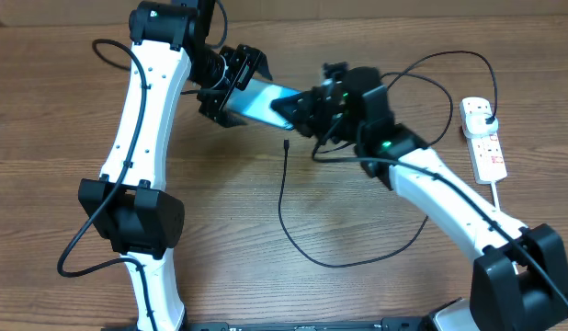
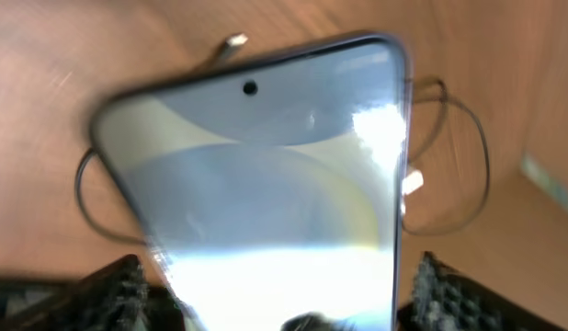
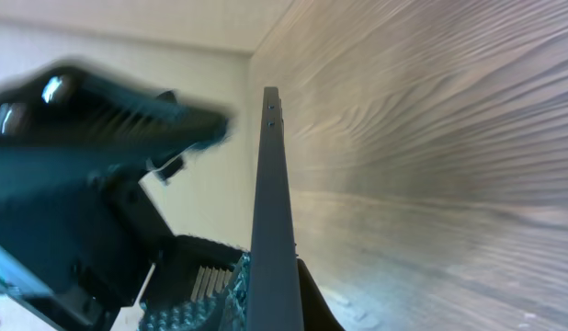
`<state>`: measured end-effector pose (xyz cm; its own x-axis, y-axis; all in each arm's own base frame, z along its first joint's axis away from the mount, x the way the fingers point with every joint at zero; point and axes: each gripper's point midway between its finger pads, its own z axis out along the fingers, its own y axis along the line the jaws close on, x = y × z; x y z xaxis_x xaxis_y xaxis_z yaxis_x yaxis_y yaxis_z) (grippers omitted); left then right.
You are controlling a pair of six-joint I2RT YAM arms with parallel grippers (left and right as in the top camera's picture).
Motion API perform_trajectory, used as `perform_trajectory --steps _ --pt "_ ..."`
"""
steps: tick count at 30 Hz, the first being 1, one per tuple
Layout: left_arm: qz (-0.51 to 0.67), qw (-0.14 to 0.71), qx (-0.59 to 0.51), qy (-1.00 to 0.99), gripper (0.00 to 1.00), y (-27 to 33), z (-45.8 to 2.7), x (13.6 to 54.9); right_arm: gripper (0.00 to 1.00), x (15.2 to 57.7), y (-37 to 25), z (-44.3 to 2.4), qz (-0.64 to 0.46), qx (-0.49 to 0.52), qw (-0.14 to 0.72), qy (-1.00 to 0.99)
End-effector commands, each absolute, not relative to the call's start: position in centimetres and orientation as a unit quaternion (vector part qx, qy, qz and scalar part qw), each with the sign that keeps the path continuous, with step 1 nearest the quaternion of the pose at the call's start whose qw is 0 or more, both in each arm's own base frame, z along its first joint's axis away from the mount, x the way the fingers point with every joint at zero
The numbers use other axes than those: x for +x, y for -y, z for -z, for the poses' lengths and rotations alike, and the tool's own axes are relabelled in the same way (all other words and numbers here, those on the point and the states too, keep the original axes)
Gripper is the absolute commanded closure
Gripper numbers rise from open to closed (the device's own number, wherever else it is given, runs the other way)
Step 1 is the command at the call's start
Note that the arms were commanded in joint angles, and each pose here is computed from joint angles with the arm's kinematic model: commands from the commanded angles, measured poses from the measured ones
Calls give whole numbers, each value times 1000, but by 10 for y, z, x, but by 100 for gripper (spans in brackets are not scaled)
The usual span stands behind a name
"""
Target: Plug charger to phone and switch on socket
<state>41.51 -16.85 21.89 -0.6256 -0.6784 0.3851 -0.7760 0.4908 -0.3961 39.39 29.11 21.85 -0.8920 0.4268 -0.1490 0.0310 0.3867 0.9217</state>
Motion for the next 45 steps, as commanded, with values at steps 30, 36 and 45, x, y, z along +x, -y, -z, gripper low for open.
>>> perform_trajectory --steps 30,36,45 --pt "-458 -59 208 863 31 211 -286 473 96 447 -257 -284 -651 453 70 -605" --pt "-451 -52 236 859 37 208 -284 476 96 447 -260 -290 -659 446 72 -602" --pt "-445 -32 298 844 53 205 -281 478 96 445 -264 -299 -674 444 62 -588"
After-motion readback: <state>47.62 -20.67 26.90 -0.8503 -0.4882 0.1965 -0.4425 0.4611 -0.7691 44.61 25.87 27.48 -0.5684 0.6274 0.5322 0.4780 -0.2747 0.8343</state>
